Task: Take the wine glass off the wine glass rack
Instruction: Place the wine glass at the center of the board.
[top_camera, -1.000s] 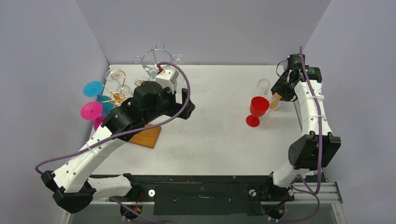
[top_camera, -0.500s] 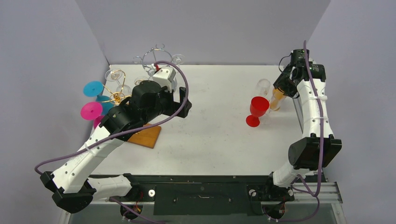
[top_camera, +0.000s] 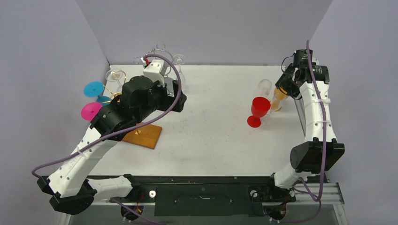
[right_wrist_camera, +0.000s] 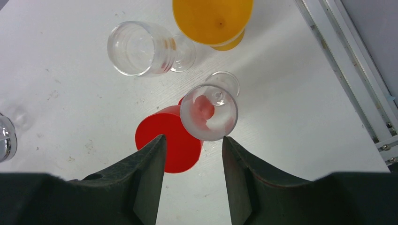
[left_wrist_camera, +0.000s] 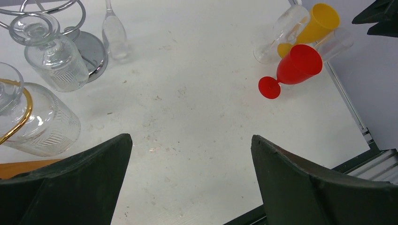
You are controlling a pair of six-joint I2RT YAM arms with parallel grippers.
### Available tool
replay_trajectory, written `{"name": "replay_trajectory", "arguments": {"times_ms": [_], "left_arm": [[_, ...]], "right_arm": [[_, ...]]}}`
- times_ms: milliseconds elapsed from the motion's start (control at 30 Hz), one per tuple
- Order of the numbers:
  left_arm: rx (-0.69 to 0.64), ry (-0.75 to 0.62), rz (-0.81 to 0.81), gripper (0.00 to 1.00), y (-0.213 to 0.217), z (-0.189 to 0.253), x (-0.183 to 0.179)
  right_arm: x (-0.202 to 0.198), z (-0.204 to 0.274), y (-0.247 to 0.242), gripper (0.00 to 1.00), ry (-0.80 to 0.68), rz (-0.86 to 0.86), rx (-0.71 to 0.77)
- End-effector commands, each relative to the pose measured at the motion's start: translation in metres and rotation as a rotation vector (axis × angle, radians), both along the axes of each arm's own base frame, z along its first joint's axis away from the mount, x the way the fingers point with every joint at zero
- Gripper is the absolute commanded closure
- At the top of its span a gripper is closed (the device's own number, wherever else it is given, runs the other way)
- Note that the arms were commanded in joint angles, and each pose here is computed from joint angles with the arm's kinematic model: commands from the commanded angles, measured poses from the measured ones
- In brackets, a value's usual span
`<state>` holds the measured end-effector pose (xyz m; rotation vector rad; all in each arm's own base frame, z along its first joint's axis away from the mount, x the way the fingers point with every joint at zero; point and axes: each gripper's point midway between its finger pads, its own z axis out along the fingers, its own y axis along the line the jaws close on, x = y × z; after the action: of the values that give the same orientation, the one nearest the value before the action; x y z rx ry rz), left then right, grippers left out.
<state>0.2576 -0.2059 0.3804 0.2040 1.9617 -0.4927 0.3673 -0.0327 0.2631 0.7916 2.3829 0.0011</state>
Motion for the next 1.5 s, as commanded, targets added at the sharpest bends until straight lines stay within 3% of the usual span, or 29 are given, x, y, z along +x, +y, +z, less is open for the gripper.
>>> {"name": "replay_trajectory", "arguments": {"times_ms": [0,800,1367,1467], "left_arm": [[-0.007,-0.041,0.033,0.04,0.012,0.021,0.002],[0.007,-0.031,0.055,0.04,0.023,0.013,0.008],[0.004,-0.024,0.056,0.04,0.025,0.009,0.010],[0.004,-0.022,0.055,0.04,0.024,0.008,0.010]], "right_arm": [[-0.004,0.015,-0.002,0.57,-0.056,0.015,-0.041],[0.026,-0.027,0.005,0.67,0.061,0.053,-0.089],[0.026,-0.040,-0.007,0.99,0.117,0.019,-0.150],[0.024,-0.037,-0.010,1.00,0.122,0.009,-0.173]]}}
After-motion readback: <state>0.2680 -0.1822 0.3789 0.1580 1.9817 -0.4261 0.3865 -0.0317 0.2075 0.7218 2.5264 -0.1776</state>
